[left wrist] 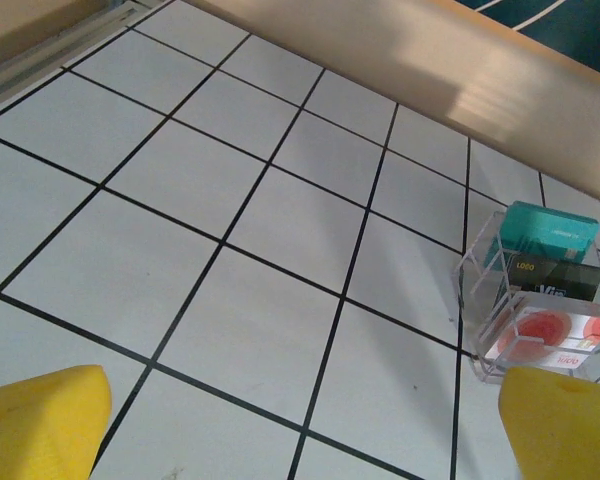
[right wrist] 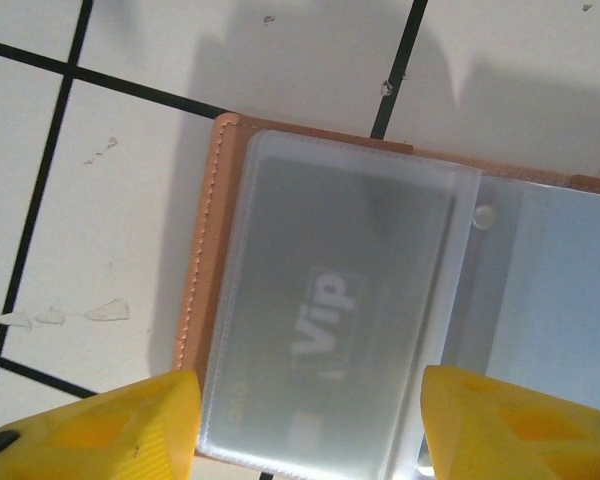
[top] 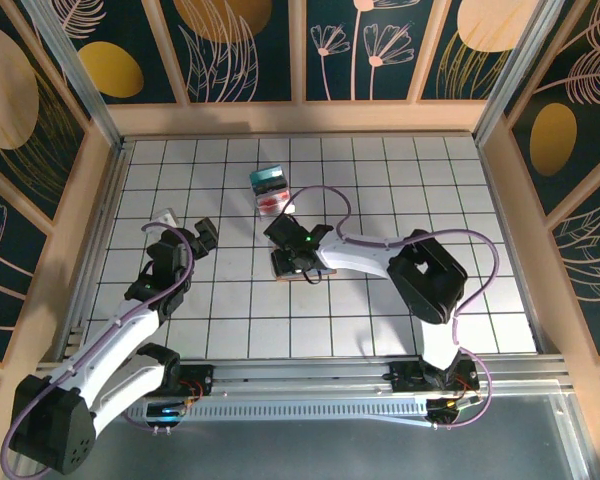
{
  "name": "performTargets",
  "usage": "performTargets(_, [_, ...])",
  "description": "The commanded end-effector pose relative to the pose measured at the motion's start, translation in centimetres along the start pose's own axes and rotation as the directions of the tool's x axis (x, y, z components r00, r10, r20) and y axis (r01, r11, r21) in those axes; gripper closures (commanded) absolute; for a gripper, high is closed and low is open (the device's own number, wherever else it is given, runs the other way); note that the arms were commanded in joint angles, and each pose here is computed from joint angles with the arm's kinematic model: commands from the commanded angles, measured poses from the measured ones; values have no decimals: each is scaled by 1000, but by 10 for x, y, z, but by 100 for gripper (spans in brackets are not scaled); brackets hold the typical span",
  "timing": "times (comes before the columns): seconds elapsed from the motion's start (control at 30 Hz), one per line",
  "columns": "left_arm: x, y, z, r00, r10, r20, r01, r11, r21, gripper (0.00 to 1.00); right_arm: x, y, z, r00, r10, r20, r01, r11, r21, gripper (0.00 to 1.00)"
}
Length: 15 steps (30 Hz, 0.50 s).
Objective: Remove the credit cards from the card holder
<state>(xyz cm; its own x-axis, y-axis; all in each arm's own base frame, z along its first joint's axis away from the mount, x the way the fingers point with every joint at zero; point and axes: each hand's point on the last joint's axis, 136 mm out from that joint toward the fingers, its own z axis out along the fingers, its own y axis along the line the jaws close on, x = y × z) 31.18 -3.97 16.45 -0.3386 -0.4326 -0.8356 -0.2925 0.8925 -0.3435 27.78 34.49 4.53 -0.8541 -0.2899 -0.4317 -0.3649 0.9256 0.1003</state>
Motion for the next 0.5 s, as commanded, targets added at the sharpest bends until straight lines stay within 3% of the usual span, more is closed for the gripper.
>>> performTargets(0.0, [0,1,3,999,-38,12,38,999,-1,1,-3,-3,2,1000,-21,1,21,999,46,40])
performTargets(0.47, [4,-1,11,999,-37,-2,37,999,-12,1,-4,3,6,1000,-23,-16,24,999,31,32])
